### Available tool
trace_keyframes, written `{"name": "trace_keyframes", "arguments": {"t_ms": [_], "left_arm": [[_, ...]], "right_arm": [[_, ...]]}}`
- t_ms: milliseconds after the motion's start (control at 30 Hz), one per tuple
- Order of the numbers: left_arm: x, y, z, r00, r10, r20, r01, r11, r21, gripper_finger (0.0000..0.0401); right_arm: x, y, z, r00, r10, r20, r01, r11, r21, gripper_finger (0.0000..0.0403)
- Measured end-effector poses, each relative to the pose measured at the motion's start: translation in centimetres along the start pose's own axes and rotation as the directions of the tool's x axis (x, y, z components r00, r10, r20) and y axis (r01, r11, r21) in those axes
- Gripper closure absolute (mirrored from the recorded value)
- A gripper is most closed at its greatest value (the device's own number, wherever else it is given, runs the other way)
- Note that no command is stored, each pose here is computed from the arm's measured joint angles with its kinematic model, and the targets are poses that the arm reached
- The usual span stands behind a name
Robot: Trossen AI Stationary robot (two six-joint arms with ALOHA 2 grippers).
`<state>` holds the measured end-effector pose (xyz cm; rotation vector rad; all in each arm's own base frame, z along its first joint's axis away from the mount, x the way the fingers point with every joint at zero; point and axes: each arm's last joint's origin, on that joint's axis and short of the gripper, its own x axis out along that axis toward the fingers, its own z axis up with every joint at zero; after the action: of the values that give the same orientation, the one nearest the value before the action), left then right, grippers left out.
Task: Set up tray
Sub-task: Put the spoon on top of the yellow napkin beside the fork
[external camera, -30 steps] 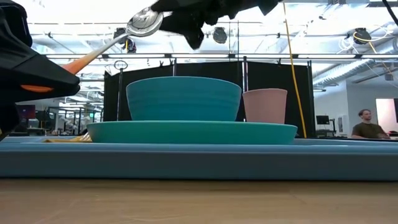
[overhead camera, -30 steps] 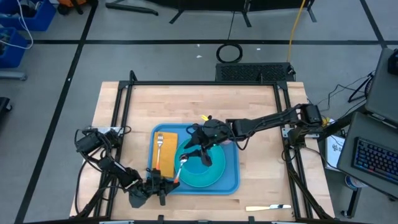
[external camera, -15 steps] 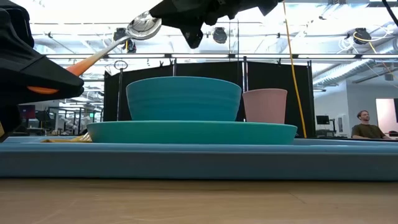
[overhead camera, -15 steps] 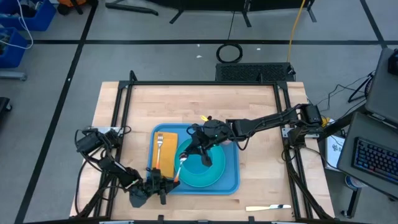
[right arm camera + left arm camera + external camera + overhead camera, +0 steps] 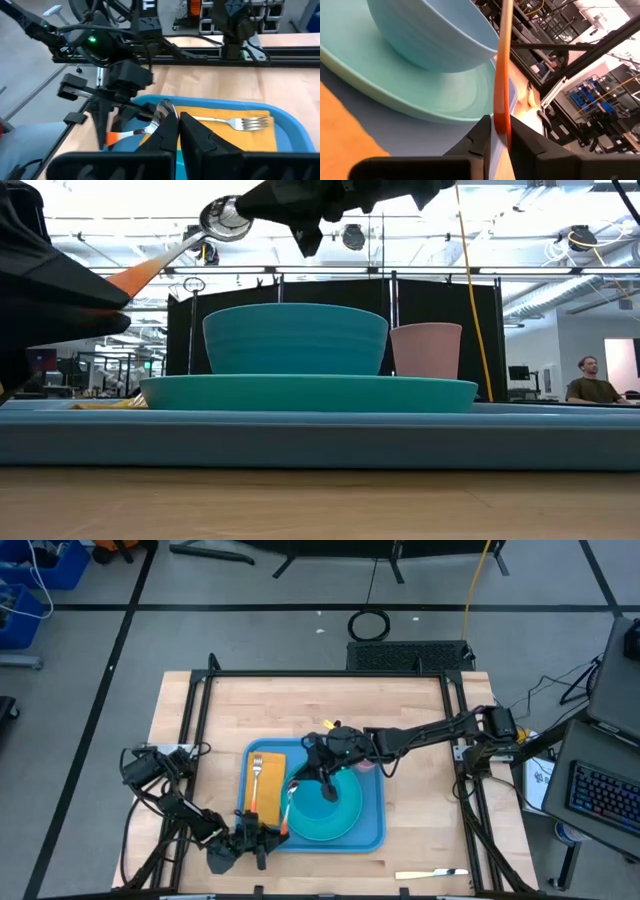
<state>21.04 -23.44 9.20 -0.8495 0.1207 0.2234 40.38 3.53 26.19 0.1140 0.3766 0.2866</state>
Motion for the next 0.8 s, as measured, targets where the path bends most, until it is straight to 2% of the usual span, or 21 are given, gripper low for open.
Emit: {"name": "trace_keyframes", "arguments": {"t_ms": [233,467,633,800], "left_arm": [[-0.7,-0.2,-0.5,0.999,-0.025,-0.043,0.026,0.999,0.025,0.0322],[-2.4,-0.6,-1.5,0.994,-0.067,-0.091,0.073,0.995,0.061,0.0327],[-4.0,-1.7,-1.5,0.985,-0.119,-0.125,0.135,0.982,0.135,0.0340],[-5.7,-3.6,-0.2,0.978,-0.174,-0.112,0.200,0.931,0.305,0.0357]], "right_arm": [[-0.4,-1.5,0.5,0.999,-0.030,0.016,0.030,0.999,0.035,0.0403],[-1.0,-2.7,2.4,0.997,-0.060,0.041,0.058,0.997,0.052,0.0403],[-1.6,-3.8,3.3,0.994,-0.087,0.060,0.081,0.993,0.090,0.0403],[-2.1,-5.1,3.4,0.994,-0.095,0.055,0.086,0.985,0.151,0.0403]]}}
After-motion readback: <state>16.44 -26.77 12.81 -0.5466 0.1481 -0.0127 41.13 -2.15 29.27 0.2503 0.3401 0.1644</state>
